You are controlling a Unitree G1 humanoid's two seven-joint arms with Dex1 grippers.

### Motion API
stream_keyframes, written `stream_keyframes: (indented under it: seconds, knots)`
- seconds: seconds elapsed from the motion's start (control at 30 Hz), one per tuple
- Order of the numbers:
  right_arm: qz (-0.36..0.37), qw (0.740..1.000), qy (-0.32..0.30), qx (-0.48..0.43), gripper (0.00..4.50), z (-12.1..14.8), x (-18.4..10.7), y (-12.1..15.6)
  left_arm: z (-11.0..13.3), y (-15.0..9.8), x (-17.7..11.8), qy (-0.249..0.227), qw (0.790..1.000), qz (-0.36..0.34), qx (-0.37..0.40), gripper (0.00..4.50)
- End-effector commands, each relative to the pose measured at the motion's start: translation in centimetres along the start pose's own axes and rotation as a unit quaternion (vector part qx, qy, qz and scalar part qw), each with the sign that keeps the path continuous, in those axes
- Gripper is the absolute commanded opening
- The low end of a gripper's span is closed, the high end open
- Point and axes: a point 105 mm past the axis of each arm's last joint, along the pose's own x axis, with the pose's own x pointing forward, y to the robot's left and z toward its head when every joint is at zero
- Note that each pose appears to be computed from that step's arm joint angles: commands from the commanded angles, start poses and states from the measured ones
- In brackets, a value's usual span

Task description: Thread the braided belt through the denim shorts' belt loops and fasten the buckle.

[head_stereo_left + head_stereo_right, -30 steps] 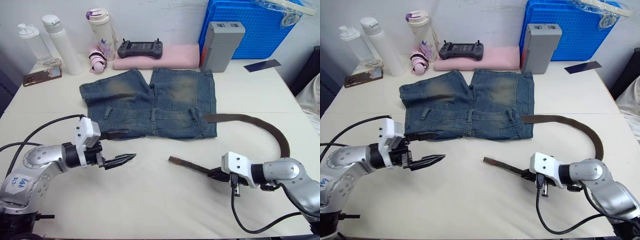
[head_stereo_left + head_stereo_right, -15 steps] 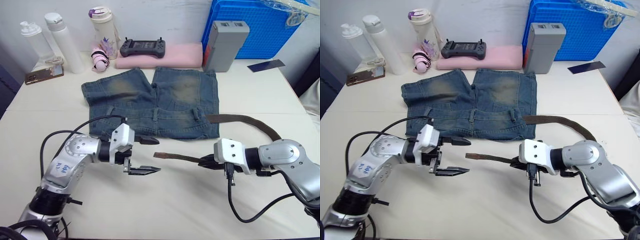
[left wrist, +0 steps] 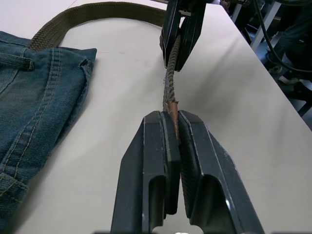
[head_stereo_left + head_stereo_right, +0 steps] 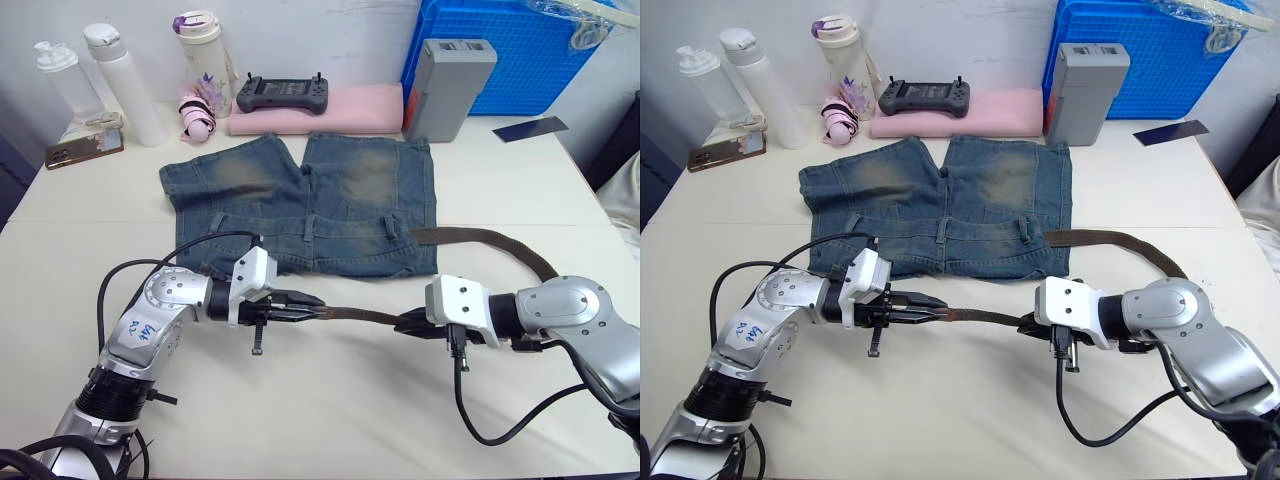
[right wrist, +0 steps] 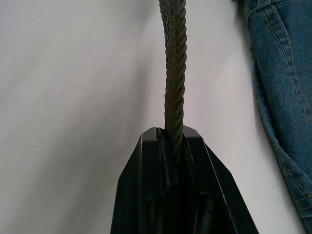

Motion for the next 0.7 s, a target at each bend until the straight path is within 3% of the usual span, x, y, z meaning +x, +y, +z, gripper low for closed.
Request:
stream_keyframes:
  seconds: [0.03, 0.07, 0.1, 0.2, 0.33, 0.37, 0.53, 0.63, 0.7]
  knots:
    - [-0.007, 1.0, -0.016, -0.018, 0.0, 1.3, -0.3, 0.0, 0.0, 0.6, -0.6, -0.006, 1.0, 0.027, -0.011, 0.04]
    - [-0.017, 1.0, -0.019, -0.018, 0.0, 1.4, -0.3, -0.3, 0.0, 0.8, -0.6, -0.012, 0.999, 0.033, -0.024, 0.04]
    - [-0.032, 0.999, -0.025, -0.011, 0.88, 1.6, -0.4, -0.7, 0.1, 0.9, -0.5, -0.021, 0.998, 0.036, -0.043, 0.0]
    - [-0.071, 0.995, -0.059, 0.029, 2.2, 2.3, -1.1, -2.0, 0.3, 1.0, -0.2, -0.055, 0.992, 0.045, -0.108, 0.0]
    - [-0.082, 0.975, -0.16, 0.13, 4.22, 4.7, -3.2, -2.7, 0.4, 0.4, 0.5, -0.115, 0.964, 0.042, -0.236, 0.0]
    - [-0.066, 0.967, -0.189, 0.155, 4.43, 5.3, -3.6, -2.4, 0.5, 0.1, 0.7, -0.13, 0.954, 0.037, -0.267, 0.0]
    - [0.015, 0.924, -0.284, 0.254, 4.43, 7.0, -4.9, -0.3, 0.8, 0.3, 1.1, -0.197, 0.897, 0.048, -0.393, 0.0]
    - [0.063, 0.887, -0.327, 0.321, 4.43, 7.4, -4.7, 1.0, 1.2, 0.5, 1.1, -0.221, 0.877, 0.054, -0.424, 0.0]
    - [0.073, 0.867, -0.32, 0.376, 4.43, 6.8, -3.1, 1.7, 1.9, 0.5, 1.1, -0.234, 0.872, 0.048, -0.428, 0.0]
